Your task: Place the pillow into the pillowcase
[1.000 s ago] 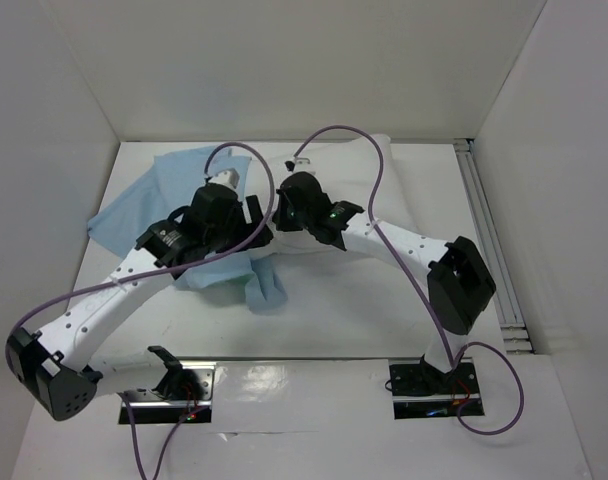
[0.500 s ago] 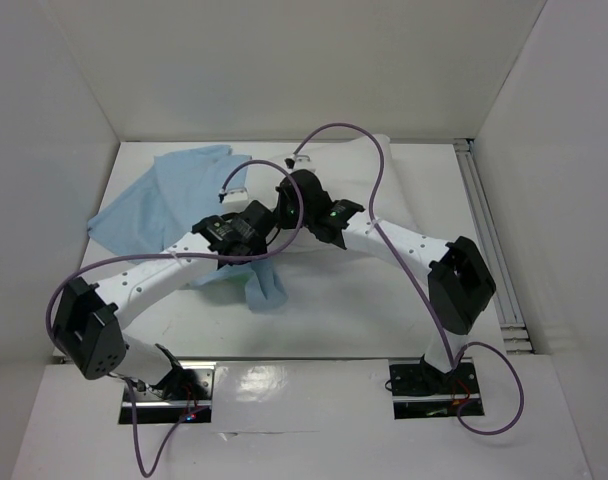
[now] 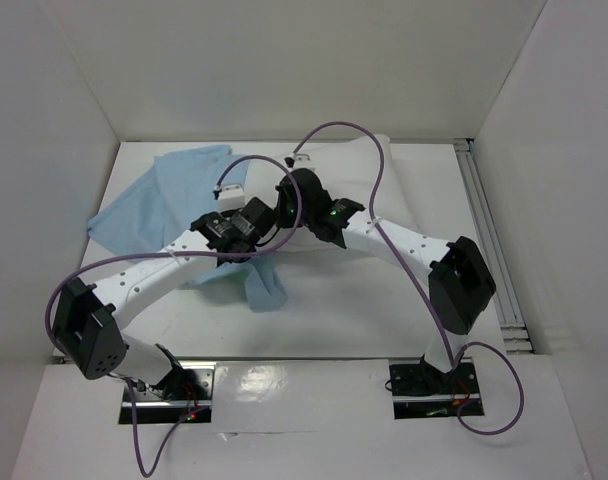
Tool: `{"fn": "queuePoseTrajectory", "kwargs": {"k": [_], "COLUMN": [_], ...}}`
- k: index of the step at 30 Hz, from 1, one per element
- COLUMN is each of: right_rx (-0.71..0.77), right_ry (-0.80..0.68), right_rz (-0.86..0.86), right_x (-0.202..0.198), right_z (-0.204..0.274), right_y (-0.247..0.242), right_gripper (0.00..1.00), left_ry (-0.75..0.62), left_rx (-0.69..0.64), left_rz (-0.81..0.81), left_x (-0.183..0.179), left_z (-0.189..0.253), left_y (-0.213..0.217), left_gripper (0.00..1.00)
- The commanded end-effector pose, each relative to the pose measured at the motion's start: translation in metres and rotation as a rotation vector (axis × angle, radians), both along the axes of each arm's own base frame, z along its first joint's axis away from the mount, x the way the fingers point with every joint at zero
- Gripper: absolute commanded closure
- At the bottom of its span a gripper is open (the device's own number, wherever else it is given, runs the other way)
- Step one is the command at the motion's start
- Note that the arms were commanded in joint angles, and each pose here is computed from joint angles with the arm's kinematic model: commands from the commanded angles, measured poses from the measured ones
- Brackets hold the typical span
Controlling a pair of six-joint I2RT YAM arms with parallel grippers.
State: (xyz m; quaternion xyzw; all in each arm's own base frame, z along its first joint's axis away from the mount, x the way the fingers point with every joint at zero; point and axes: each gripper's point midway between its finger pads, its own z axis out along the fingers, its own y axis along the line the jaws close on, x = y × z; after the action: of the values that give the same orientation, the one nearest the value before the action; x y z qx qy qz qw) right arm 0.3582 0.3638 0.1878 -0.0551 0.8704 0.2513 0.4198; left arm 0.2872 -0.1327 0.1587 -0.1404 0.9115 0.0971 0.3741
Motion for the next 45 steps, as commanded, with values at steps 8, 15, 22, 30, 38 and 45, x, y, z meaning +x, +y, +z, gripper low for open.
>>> {"fn": "queuePoseTrajectory", "kwargs": {"k": [8, 15, 22, 30, 38, 45], "right_rx": [0.111, 0.157, 0.193, 0.185, -0.05, -0.165], "right_ry": [-0.125, -0.292, -0.117, -0.046, -0.287, -0.251], "right_rz": [-0.006, -0.052, -0.027, 0.057, -0.085, -0.31], "right_x": [0.018, 0.034, -0.006, -0.054, -0.027, 0.055], "right_z": [0.065, 0.144, 0.061, 0.029, 0.111, 0.135], "right_y": [0.021, 0.01, 0.008, -0.005, -0.065, -0.153], "right_gripper": [1.0, 1.0, 1.0, 1.0, 0.14, 0.0], "left_ry": [-0.139, -0.25, -0.071, -0.104, -0.239, -0.073], "left_rx": [-0.536, -0.834, -0.965, -0.859, -0.704, -0.51], "left_rz": [-0.598, -0.836, -0.765, -0.727, -0.568, -0.325], "left_x": [0.016, 0.035, 0.012, 0.006, 0.062, 0.143], "left_z": [0.107, 0.209, 0.138, 0.141, 0.191, 0.131], "left_y": [-0.133, -0.16, -0.152, -0.114, -0.05, -0.012], "left_gripper": [1.0, 1.0, 1.0, 0.02, 0.66, 0.19]}}
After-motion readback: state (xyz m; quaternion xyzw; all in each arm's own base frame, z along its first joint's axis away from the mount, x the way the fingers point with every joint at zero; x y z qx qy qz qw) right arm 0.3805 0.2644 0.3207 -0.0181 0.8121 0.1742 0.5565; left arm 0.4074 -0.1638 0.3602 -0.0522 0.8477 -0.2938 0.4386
